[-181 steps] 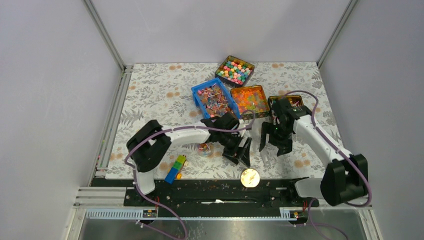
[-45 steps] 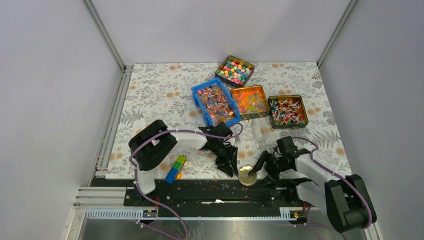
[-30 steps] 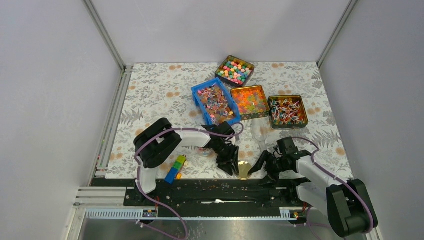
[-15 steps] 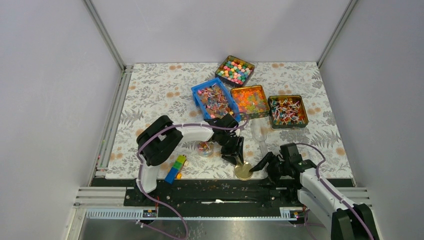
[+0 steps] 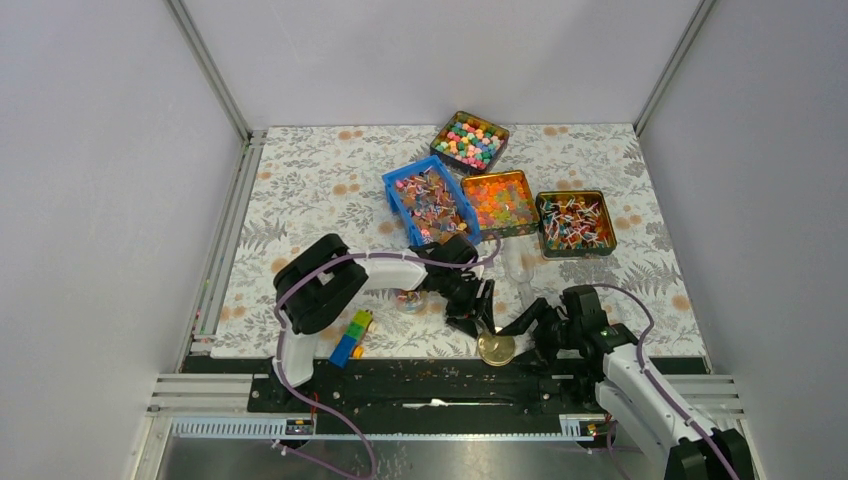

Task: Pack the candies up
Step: Pick up the bottle lid at the center of the board.

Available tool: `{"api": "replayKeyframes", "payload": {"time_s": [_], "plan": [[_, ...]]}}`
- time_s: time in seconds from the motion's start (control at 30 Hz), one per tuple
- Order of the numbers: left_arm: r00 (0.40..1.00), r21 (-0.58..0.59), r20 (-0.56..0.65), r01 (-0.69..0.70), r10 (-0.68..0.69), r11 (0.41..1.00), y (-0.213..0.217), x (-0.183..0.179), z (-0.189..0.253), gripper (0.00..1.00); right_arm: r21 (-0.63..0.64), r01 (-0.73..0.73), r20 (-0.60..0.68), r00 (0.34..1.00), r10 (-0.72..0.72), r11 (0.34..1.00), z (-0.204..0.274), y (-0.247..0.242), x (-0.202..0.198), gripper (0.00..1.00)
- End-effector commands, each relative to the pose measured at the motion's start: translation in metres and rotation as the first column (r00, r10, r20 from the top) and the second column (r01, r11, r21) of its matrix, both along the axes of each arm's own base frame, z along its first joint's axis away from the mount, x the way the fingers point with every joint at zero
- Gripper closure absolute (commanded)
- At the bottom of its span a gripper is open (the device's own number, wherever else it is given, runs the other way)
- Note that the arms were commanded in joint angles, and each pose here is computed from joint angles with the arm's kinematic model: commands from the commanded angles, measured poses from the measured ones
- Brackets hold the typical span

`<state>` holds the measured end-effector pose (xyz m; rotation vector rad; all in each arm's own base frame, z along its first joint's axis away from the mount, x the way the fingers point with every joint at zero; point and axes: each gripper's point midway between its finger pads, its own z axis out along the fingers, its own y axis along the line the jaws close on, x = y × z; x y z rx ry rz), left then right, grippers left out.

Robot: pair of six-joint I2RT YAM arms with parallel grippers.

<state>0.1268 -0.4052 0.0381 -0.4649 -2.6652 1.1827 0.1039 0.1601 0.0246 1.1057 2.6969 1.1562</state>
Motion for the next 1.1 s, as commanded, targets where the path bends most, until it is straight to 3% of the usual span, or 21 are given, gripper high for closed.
{"api": "replayKeyframes", "payload": {"time_s": [0.0,0.23,0.53,0.63,0.8,0.93,1.07], "plan": [[0.967,0.029,0.255,0.019,-0.026,0.999,0.008,0.029,0.043,0.32,-0.171,-0.004,0.098,0.995,0.021,0.985,-0.001,-0.021,0.020,0.19],[0.856,0.151,0.511,-0.172,0.072,0.974,0.064,0.092,0.091,0.24,-0.237,-0.135,0.020,0.989,0.144,0.962,0.017,-0.023,0.019,0.18],[0.595,0.026,0.768,-0.397,0.236,0.918,0.147,0.139,0.193,0.10,-0.379,-0.382,0.022,0.907,0.421,0.843,0.064,-0.033,0.030,0.09],[0.501,-0.010,0.816,-0.485,0.287,0.875,0.178,0.149,0.217,0.05,-0.436,-0.468,0.026,0.847,0.530,0.769,0.072,-0.027,0.035,0.01],[0.387,-0.082,0.849,-0.576,0.360,0.813,0.213,0.157,0.246,0.01,-0.572,-0.562,-0.018,0.736,0.676,0.597,0.077,-0.014,0.041,0.00],[0.360,-0.097,0.852,-0.604,0.380,0.791,0.225,0.160,0.251,0.01,-0.682,-0.592,-0.073,0.640,0.765,0.430,0.074,-0.007,0.047,0.00],[0.382,-0.072,0.843,-0.619,0.379,0.782,0.228,0.162,0.239,0.01,-0.759,-0.606,-0.166,0.536,0.827,0.240,0.062,0.002,0.048,0.00]]}}
